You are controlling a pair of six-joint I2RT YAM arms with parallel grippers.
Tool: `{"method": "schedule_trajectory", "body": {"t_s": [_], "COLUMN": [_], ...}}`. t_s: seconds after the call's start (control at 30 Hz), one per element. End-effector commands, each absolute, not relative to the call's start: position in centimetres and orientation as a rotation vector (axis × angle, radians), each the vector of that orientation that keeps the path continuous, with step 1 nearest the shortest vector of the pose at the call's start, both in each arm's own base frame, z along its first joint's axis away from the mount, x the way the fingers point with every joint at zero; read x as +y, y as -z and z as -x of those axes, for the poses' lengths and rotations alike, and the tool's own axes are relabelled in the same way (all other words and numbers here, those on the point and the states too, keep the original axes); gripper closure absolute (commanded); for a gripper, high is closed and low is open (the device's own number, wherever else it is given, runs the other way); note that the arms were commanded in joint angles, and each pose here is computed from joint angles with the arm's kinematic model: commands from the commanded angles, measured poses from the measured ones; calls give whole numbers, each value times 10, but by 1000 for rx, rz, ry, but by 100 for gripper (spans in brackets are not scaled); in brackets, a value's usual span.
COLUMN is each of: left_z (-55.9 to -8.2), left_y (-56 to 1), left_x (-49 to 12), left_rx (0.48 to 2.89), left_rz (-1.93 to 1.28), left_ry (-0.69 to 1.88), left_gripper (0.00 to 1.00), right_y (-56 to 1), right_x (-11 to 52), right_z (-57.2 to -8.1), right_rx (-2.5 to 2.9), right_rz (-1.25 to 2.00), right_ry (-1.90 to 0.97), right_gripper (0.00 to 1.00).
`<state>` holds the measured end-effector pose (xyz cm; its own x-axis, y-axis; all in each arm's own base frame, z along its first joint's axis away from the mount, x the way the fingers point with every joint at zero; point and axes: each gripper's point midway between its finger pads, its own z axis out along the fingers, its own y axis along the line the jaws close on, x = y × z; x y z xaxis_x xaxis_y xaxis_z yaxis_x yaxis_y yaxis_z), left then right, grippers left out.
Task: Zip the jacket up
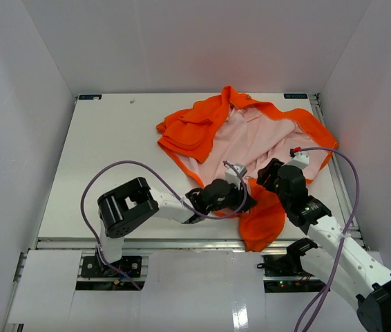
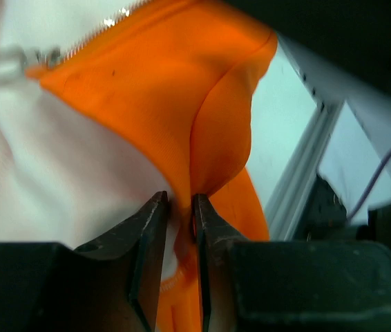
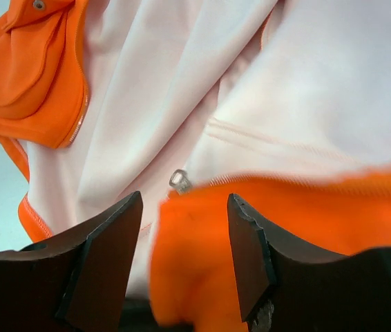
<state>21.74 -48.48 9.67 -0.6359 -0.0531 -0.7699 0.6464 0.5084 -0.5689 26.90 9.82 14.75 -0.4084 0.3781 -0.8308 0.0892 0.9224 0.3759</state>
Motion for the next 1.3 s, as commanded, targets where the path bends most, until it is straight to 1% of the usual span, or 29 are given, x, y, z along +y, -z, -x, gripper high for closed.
{"method": "schedule_trajectory", "body": {"t_s": [0.0, 0.03, 0.07, 0.13, 0.17, 0.2, 0.3, 0.33, 0.4, 0.43, 0.5, 0.6, 0.73, 0.83, 0.9, 1.0, 1.13, 1.27], "left_z": [-194, -189, -188, -185, -185, -185, -186, -187, -190, -196, -209, -219, -240, -246, -245, -248, -244, -236], "left_y": [-80, -80, -87, -82, -80, -86, -115, -131, -138, -153, -155, -160, -146, -140, -132, -130, -139, -117], "left_x": [-460, -453, -450, -437, -435, -431, -423, -423, -420, -423, -424, -434, -452, -477, -484, -501, -523, -539], "left_rx": [1944, 1925, 1897, 1911, 1919, 1914, 1866, 1833, 1826, 1802, 1852, 1872, 1937, 1894, 1861, 1791, 1704, 1702], "left_rz": [-428, -420, -409, -416, -427, -440, -475, -476, -514, -512, -537, -609, -700, -884, -1031, -1166, -1277, -1387], "left_ry": [1211, 1236, 1253, 1220, 1205, 1186, 1156, 1165, 1127, 1125, 1090, 1133, 1121, 1109, 1081, 1081, 1162, 1251], "left_gripper": [51, 42, 40, 32, 31, 28, 21, 20, 19, 19, 18, 20, 24, 26, 26, 26, 26, 28], "right_y": [-158, -151, -142, -127, -117, -106, -92, -91, -84, -84, -91, -99, -99, -106, -120, -150, -192, -218], "right_x": [109, 108, 103, 98, 94, 94, 96, 95, 90, 88, 86, 85, 78, 66, 55, 41, 38, 46], "right_z": [-278, -278, -277, -273, -269, -264, -255, -254, -252, -252, -253, -252, -250, -247, -245, -241, -231, -222], "right_rx": [1966, 1981, 1993, 2008, 2019, 2002, 1932, 1914, 1914, 1907, 1898, 1885, 1854, 1829, 1785, 1691, 1576, 1520], "right_rz": [-353, -359, -384, -448, -458, -492, -531, -559, -575, -578, -587, -602, -639, -685, -720, -756, -669, -559], "right_ry": [-389, -371, -349, -334, -317, -357, -461, -477, -456, -450, -436, -450, -440, -394, -362, -355, -426, -501], "right_gripper": [41, 41, 42, 44, 45, 46, 48, 48, 48, 48, 47, 47, 47, 47, 46, 45, 44, 44]}}
